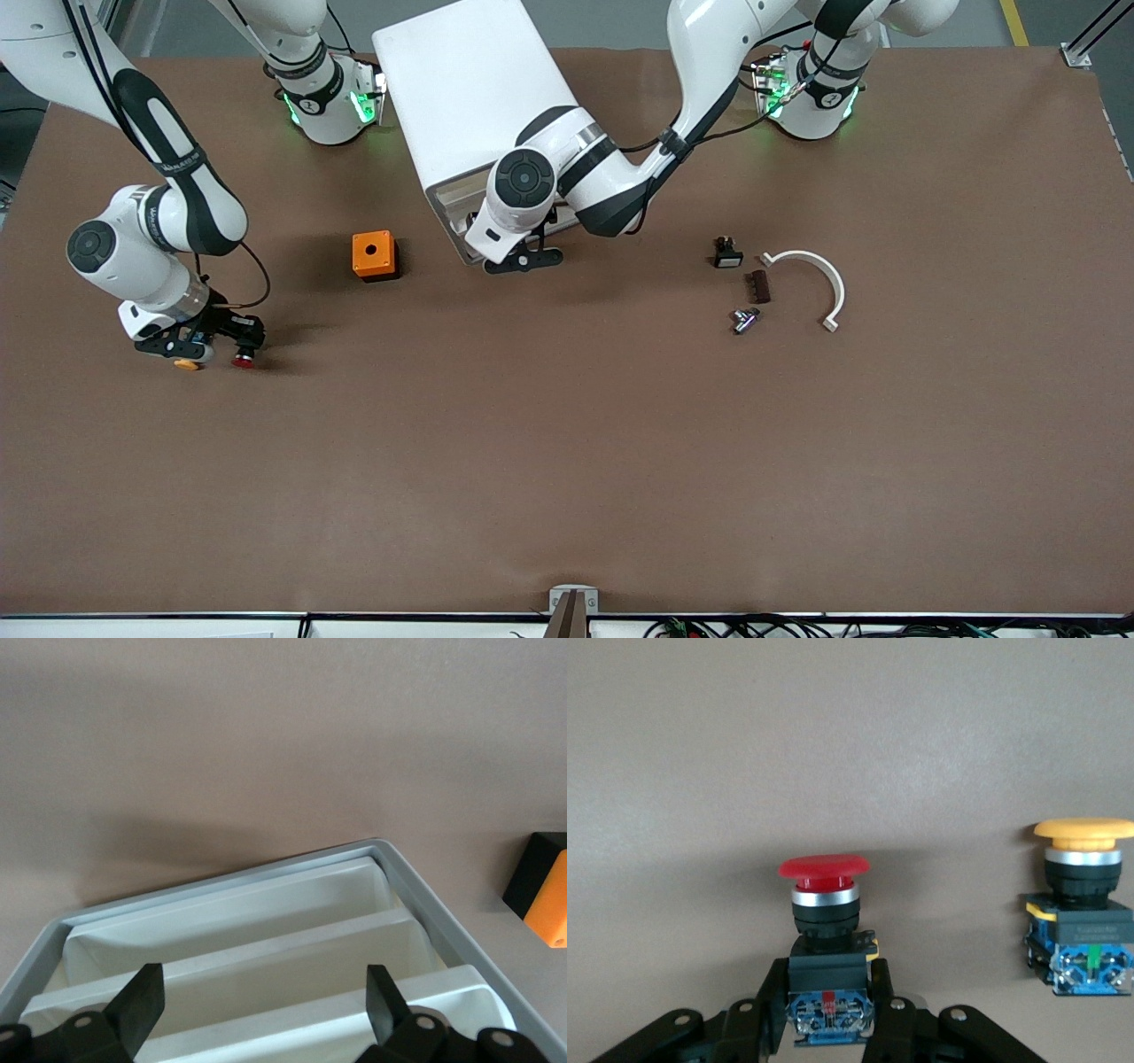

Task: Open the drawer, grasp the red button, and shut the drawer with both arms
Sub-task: 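Set the red button down and open the right gripper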

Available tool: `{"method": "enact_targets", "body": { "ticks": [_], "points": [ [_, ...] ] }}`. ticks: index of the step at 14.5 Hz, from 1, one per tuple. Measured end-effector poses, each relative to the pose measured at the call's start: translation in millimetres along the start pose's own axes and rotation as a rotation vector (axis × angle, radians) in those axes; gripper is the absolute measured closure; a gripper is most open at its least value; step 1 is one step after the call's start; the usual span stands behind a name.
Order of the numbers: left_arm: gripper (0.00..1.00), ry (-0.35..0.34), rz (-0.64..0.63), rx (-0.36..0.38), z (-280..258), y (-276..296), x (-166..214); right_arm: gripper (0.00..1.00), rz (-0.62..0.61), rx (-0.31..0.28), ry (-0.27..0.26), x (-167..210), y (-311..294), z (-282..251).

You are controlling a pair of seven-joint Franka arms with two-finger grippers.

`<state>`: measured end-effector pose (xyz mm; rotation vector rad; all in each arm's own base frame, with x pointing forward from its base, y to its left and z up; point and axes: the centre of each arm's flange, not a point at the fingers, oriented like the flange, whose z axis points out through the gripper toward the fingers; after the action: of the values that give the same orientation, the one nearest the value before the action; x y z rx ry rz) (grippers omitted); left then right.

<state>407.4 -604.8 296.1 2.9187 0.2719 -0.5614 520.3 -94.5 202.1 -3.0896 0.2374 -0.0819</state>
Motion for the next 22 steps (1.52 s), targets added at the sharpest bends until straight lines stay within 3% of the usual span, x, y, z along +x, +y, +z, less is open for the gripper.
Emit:
{"method": "enact_targets", "body": {
  "ticks": [5, 12, 16, 22],
  "points": [
    [0.00, -0.010, -0.007, 0.004, 4.6, -2.0, 1.1, 0.59, -0.002, 0.002, 0.041, 3.8, 0.3, -3.1],
    [0.00, -0.011, -0.008, 0.004, 5.1, -2.1, 1.0, 0.59, -0.009, 0.000, 0.035, 0.8, 12.9, 0.2],
    [0.00, -0.050, -0.035, -0.029, 4.7, 0.3, -1.4, 0.59, -0.008, 0.009, 0.012, -3.8, 14.2, 13.8],
    [0.00, -0.075, -0.138, -0.035, 7.3, 0.7, -3.7, 0.59, -0.008, 0.012, 0.012, -3.9, 13.7, 16.7]
  ]
}}
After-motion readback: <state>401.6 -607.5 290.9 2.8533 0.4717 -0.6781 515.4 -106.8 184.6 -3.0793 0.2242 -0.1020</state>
